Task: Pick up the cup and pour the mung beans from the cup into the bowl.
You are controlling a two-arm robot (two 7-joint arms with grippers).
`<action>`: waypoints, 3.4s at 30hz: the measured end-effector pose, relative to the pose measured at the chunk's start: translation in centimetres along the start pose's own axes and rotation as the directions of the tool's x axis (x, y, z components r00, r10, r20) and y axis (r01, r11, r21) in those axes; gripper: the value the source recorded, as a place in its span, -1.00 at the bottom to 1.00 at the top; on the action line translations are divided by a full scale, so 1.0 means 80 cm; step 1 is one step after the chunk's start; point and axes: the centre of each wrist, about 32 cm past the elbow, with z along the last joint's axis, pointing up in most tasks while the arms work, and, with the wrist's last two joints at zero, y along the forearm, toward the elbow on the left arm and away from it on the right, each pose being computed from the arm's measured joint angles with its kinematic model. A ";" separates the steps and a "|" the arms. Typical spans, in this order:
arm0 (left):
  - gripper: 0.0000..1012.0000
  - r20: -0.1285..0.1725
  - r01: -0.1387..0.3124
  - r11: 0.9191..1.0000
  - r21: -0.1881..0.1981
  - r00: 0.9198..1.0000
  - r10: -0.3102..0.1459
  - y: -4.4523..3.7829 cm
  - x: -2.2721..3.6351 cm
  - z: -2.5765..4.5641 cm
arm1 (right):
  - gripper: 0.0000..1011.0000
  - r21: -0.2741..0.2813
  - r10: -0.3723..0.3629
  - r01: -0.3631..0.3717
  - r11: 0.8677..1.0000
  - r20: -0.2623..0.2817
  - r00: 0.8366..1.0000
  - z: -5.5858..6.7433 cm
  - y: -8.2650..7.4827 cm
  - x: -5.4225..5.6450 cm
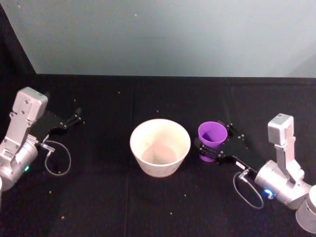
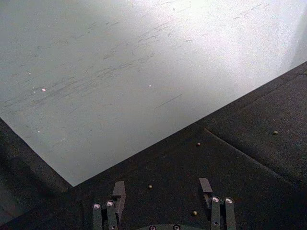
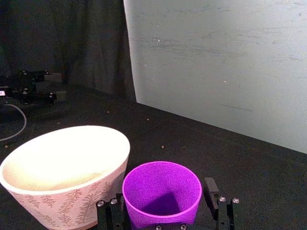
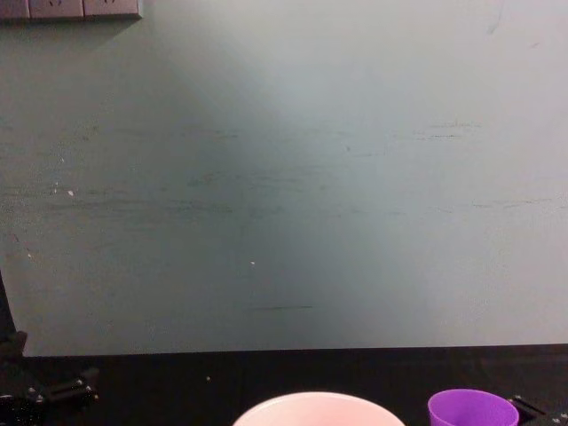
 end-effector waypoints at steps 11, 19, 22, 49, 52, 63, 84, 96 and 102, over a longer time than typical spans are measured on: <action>0.98 0.000 0.000 1.000 0.000 1.000 0.000 0.000 0.0000 0.0000 | 0.71 0.002 -0.001 0.001 1.000 -0.001 1.000 0.000 -0.001 0.000; 0.98 0.000 0.000 1.000 0.000 1.000 0.000 0.000 0.0000 0.0000 | 0.49 0.006 -0.003 0.003 1.000 -0.001 1.000 0.001 -0.002 0.000; 0.98 0.000 0.000 1.000 0.000 1.000 0.000 0.000 0.0000 0.0000 | 0.46 0.012 -0.010 0.010 1.000 0.003 1.000 0.007 -0.006 0.003; 0.98 0.000 0.000 1.000 0.000 1.000 0.000 0.000 0.0000 0.0000 | 0.45 0.011 -0.106 0.105 0.994 0.047 0.993 0.174 -0.028 0.032; 0.98 0.000 0.000 1.000 0.000 1.000 0.000 0.000 0.0000 0.0000 | 0.45 0.008 -0.109 0.109 0.994 0.063 0.992 0.189 -0.028 0.031; 0.98 0.000 0.000 1.000 0.000 1.000 0.000 0.000 0.0000 0.0000 | 0.45 0.005 -0.112 0.111 0.994 0.064 0.992 0.189 -0.028 0.031; 0.98 0.000 0.000 1.000 0.000 1.000 0.000 0.000 0.0000 0.0000 | 0.45 0.007 -0.110 0.110 0.994 0.061 0.992 0.186 -0.028 0.031; 0.98 0.000 0.000 1.000 0.000 1.000 0.000 0.000 0.0000 0.0000 | 0.45 0.007 -0.110 0.110 0.994 0.060 0.992 0.186 -0.028 0.031; 0.98 0.000 0.000 1.000 0.000 1.000 0.000 0.000 0.0000 0.0000 | 0.45 0.008 -0.110 0.110 0.994 0.060 0.992 0.186 -0.028 0.031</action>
